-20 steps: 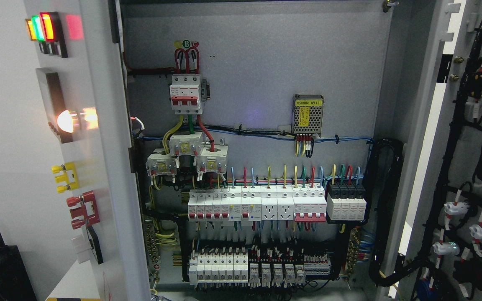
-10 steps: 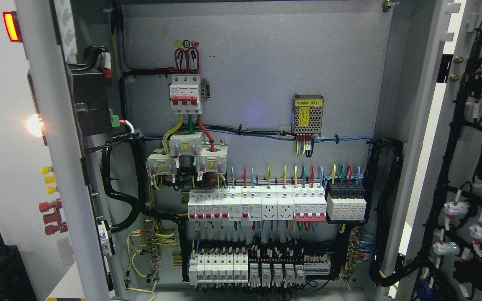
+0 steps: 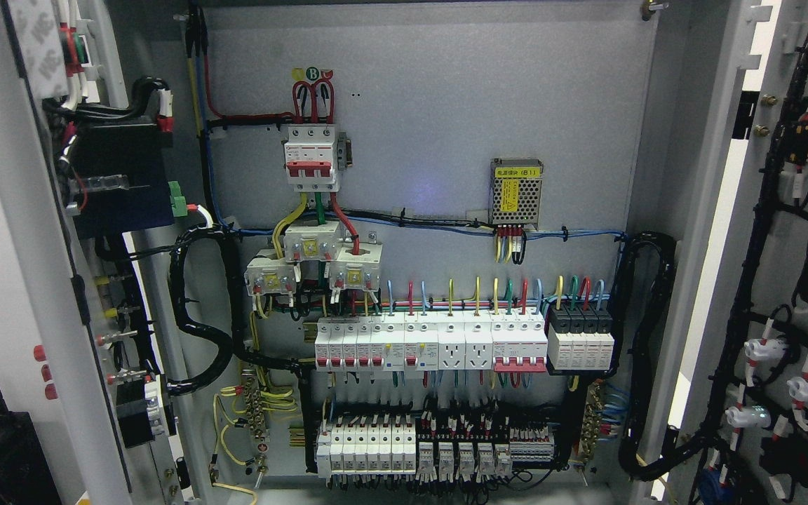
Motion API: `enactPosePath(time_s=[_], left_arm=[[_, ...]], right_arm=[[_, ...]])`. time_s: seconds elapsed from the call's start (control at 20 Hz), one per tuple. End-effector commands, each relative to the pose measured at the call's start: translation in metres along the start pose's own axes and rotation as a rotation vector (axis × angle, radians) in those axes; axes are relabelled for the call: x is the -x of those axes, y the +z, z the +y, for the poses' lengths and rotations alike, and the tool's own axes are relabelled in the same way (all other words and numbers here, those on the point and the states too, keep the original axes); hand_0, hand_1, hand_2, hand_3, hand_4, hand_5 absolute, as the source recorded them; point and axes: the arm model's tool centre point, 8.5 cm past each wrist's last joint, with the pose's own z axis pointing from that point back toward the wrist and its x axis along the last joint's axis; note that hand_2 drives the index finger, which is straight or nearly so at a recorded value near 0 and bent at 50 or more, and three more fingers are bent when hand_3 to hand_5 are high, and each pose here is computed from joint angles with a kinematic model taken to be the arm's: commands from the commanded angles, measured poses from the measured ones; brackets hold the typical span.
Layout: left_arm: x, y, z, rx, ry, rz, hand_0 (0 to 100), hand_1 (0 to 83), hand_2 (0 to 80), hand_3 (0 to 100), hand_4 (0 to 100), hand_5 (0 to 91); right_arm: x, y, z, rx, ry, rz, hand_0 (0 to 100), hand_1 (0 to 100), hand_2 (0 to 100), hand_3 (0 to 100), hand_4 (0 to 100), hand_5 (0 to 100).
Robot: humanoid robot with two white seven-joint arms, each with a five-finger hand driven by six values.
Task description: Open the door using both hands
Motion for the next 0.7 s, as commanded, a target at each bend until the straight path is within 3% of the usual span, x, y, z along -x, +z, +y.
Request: enactPosePath(time_s=[0.0,0.65], left_arm=[[-0.009,-0.002,0.001,0.000,-0.004,-0.013,0,0.0,0.0,0,3,0.0],[-0.009,-0.001,0.002,-0.002,-0.005,-0.012,0,0.0,0.0,0,3,0.0]], right_arm=[[0.007,-0.009,0.010,-0.035,-0.005,0.021,0,0,0,0,0,0],[0.008,-0.023,0.018,-0.069,0.001,0.028,0,0,0,0,0,0]])
